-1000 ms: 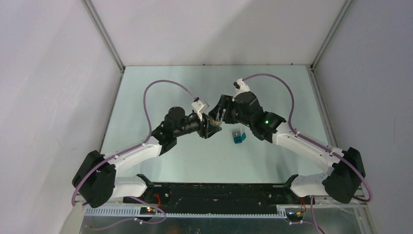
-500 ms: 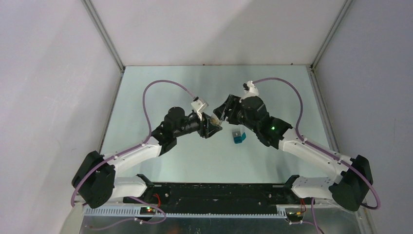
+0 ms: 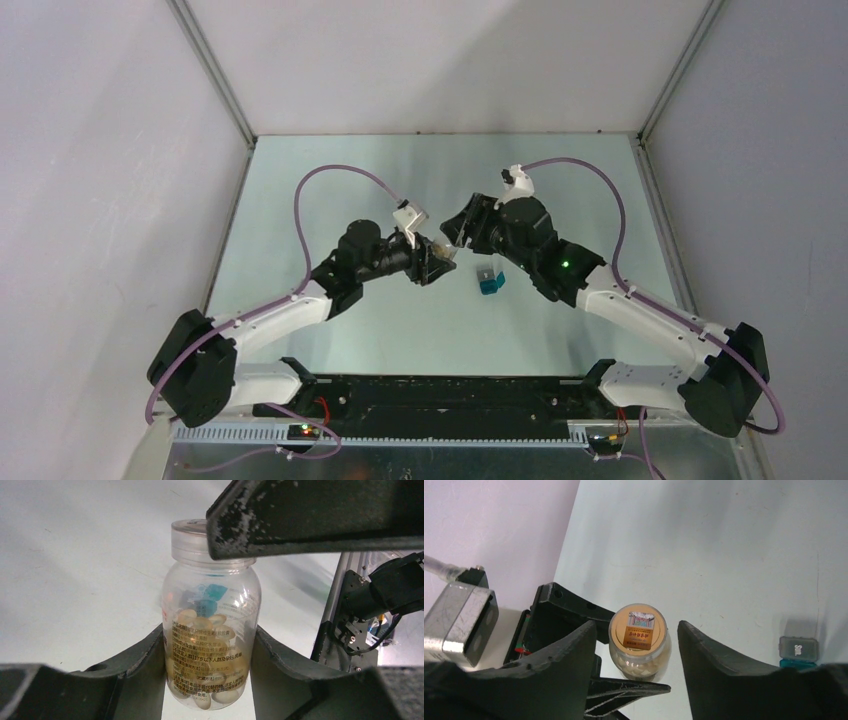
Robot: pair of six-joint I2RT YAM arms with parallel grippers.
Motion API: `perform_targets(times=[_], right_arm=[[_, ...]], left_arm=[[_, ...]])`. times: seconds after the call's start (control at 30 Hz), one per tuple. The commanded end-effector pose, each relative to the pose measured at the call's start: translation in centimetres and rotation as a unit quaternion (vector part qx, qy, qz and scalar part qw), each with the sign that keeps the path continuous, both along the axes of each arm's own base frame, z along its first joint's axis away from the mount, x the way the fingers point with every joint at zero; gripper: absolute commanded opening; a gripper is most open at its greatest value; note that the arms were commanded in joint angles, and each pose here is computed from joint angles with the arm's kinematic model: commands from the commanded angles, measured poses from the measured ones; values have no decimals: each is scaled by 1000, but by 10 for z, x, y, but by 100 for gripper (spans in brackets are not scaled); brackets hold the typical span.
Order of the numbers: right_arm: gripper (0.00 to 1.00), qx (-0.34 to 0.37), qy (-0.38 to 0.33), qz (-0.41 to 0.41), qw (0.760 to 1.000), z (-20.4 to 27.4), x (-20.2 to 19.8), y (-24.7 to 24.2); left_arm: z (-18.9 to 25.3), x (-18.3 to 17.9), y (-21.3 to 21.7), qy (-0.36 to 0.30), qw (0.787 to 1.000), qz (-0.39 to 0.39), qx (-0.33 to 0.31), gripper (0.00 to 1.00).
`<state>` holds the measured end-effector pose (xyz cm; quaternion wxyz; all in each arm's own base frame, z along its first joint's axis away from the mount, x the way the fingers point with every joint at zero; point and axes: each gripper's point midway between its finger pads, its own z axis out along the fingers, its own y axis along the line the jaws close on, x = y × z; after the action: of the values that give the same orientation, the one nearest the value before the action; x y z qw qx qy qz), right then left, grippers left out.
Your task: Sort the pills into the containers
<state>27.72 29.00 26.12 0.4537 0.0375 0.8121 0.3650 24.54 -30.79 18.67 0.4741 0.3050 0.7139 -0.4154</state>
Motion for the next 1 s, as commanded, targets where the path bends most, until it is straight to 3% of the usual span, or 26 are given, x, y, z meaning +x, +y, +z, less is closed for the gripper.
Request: perform_targets(times=[0.0, 0.07, 0.2, 0.6, 0.8, 0.9, 0.97], right_arm=[[70, 10, -21, 16, 1000, 17, -2, -1], [70, 8, -23, 24, 999, 18, -3, 0], [62, 8, -19, 43, 999, 18, -4, 3], [58, 2, -2, 83, 997, 11, -10, 10], [16, -1, -34, 106, 994, 22, -10, 9], [7, -6, -80, 161, 984, 33, -15, 1], [0, -1, -122, 237, 964, 36, -26, -3]], left_arm=[[22, 3, 1, -21, 999, 8, -22, 0], [22, 3, 1, -22, 1000, 8, -21, 0], [22, 3, 1, -21, 1000, 8, -20, 0], [28, 0, 3, -25, 999, 5, -23, 0], [34, -11, 1, -26, 999, -19, -31, 0], [42, -24, 0, -23, 998, -47, -41, 0], [50, -35, -4, -17, 995, -80, -53, 0]])
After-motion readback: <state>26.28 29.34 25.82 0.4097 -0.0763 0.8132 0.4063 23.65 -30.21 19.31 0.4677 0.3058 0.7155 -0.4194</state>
